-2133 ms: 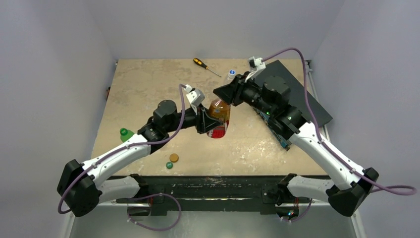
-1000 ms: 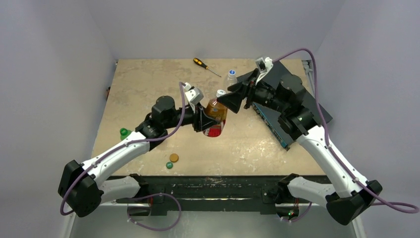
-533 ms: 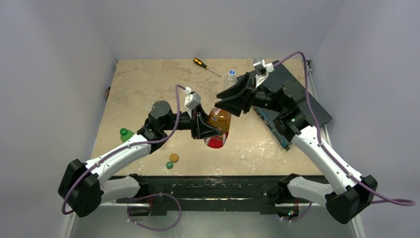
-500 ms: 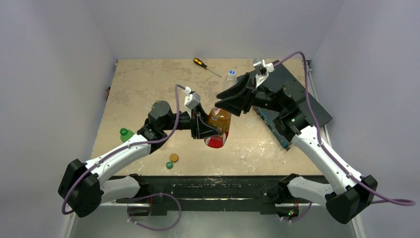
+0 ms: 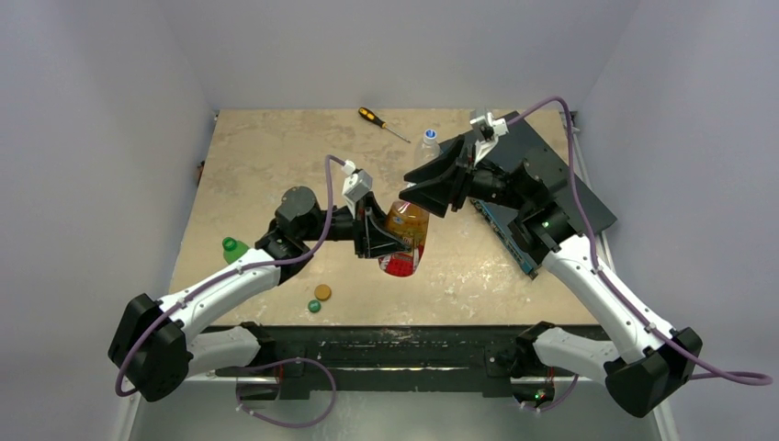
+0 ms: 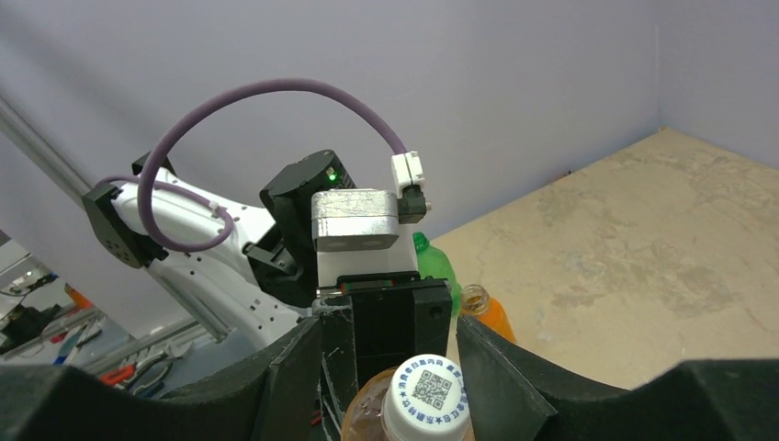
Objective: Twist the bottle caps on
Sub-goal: Screw the bottle cap onto the plastic bottle.
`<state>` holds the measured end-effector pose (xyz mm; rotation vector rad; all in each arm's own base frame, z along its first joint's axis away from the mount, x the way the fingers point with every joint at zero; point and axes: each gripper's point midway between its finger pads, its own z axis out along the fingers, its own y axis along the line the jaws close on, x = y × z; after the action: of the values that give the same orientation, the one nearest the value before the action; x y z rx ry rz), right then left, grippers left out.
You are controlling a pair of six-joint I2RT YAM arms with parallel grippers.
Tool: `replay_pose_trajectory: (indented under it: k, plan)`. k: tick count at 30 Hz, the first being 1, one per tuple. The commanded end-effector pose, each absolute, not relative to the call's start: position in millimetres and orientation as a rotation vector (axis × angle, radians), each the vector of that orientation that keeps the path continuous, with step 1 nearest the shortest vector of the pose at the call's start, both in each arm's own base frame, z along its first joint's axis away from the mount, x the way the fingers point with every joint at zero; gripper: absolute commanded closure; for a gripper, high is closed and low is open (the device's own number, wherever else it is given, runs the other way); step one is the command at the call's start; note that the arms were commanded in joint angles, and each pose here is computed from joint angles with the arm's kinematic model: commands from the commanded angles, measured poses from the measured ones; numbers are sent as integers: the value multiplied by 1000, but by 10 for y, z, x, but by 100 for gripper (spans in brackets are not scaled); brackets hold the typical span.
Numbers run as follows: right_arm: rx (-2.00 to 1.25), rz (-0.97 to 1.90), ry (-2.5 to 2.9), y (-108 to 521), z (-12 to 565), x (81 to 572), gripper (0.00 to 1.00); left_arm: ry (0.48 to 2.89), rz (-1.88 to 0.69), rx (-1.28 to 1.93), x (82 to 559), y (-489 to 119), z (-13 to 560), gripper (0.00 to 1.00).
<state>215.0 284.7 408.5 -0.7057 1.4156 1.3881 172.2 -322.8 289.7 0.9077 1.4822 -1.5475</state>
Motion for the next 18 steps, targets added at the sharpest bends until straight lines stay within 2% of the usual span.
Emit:
replay_pose_trajectory:
  k: [1,11,14,18]
  plan:
    - [-687,1339,1453,2825,4066,2232,42,1366,-1539,930,1706,-3215,3120,100]
    - [-665,1319,1497,2848,3967,2336,43,1370,-1539,936,1692,-3210,3095,100]
    - [-661,1333,1488,2847,3985,2316,49,1379,-1535,935,1698,-3207,3061,100]
    - [-661,1360,1467,2847,4048,2266,49,1395,-1532,934,1707,-3210,3007,100]
